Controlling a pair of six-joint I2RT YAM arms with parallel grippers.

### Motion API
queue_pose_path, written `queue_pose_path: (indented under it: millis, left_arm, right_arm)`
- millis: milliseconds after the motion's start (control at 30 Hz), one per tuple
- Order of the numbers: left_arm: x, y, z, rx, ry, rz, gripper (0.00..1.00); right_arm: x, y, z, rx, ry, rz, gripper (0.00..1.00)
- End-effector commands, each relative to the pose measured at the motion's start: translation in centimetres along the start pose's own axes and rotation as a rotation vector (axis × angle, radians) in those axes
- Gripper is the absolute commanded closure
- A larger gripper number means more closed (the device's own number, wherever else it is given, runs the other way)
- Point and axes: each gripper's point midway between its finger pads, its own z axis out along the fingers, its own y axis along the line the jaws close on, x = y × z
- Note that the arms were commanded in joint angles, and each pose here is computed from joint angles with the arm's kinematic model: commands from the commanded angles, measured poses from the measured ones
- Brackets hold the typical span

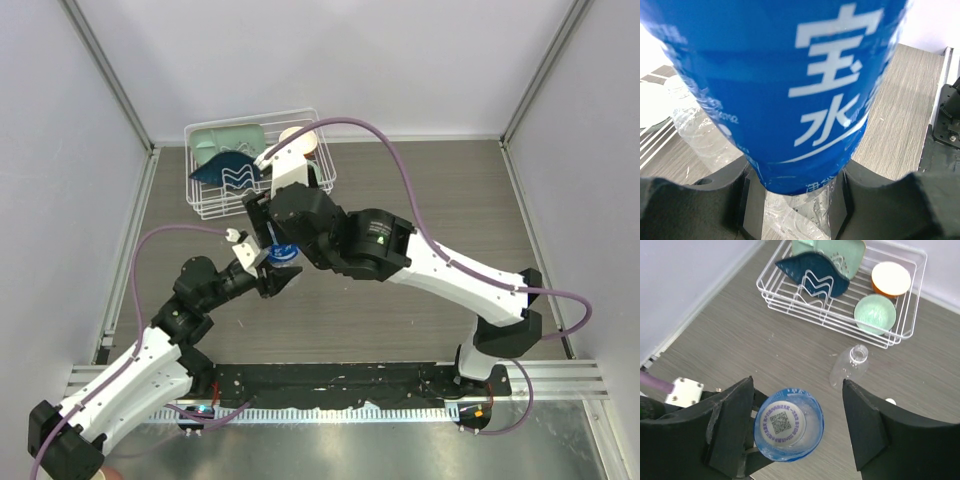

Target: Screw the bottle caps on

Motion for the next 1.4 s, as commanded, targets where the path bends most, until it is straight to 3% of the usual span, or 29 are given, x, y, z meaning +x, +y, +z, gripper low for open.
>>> queue_pose_path:
  millis: [0, 233, 267, 333, 367, 500, 633, 767, 1000, 1133, 1367]
  left_arm:
    - [-1.2, -0.6, -0.1, 0.044, -0.06, 0.044, 1.0]
    - [-0.8, -2.5, -0.4, 0.141, -0.049, 0.004, 1.0]
    - [-0.8, -3.0, -0.5, 0.174, -0.05, -0.009, 1.0]
    - [-1.2, -6.0, -1.4, 0.351, -0.065, 0.01, 1.0]
    - [-1.3, -7.1, -1.9, 0.423, -0.071, 0.019, 1.0]
    - [-2.1, -10.8, -4.1, 0.676, -0.062, 0.01, 1.0]
    - [-2.6, -12.3, -5.3, 0.792, -0.038, 0.003, 1.0]
    - [-3.0, -12.9, -5.8, 0.849, -0.028, -0.009, 1.0]
    - [-3.5, -13.1, -5.9, 0.863, -0.022, -0.024, 1.0]
    - [-3.3, -13.0, -5.7, 0.86, -0.022, -0.024, 1.0]
    - [-3.4, -13.1, -5.7, 0.859, -0.033, -0.016, 1.0]
  right_arm:
    - [-4.8, -0.7, -3.8, -0.085, -0.087, 0.018, 0.22]
    - [-6.4, 0.8, -9.2, -0.481, -0.112, -0.066, 0.12]
    - [-5.1, 2.6, -10.4, -0.66, -0.077, -0.101, 0.12]
    - [-5.6, 1.4, -11.1, -0.764, -0.111, -0.135, 0.13]
    - [-4.8, 2.0, -13.4, -0.914, -0.122, -0.162, 0.13]
    - [-5.7, 0.3, -16.0, -1.07, -0.228, -0.218, 0.12]
    - [-6.2, 0.8, -17.2, -1.19, -0.272, -0.238, 0.12]
    - [-4.8, 2.3, -16.4, -1.309, -0.229, -0.216, 0.17]
    - [-3.9, 3.5, -16.1, -1.412, -0.253, -0.189, 0.28]
    - [-4.4, 3.7, -16.7, -1.452, -0.302, -0.183, 0.29]
    - [-3.4, 4.7, -15.1, -1.493, -0.252, -0.148, 0.31]
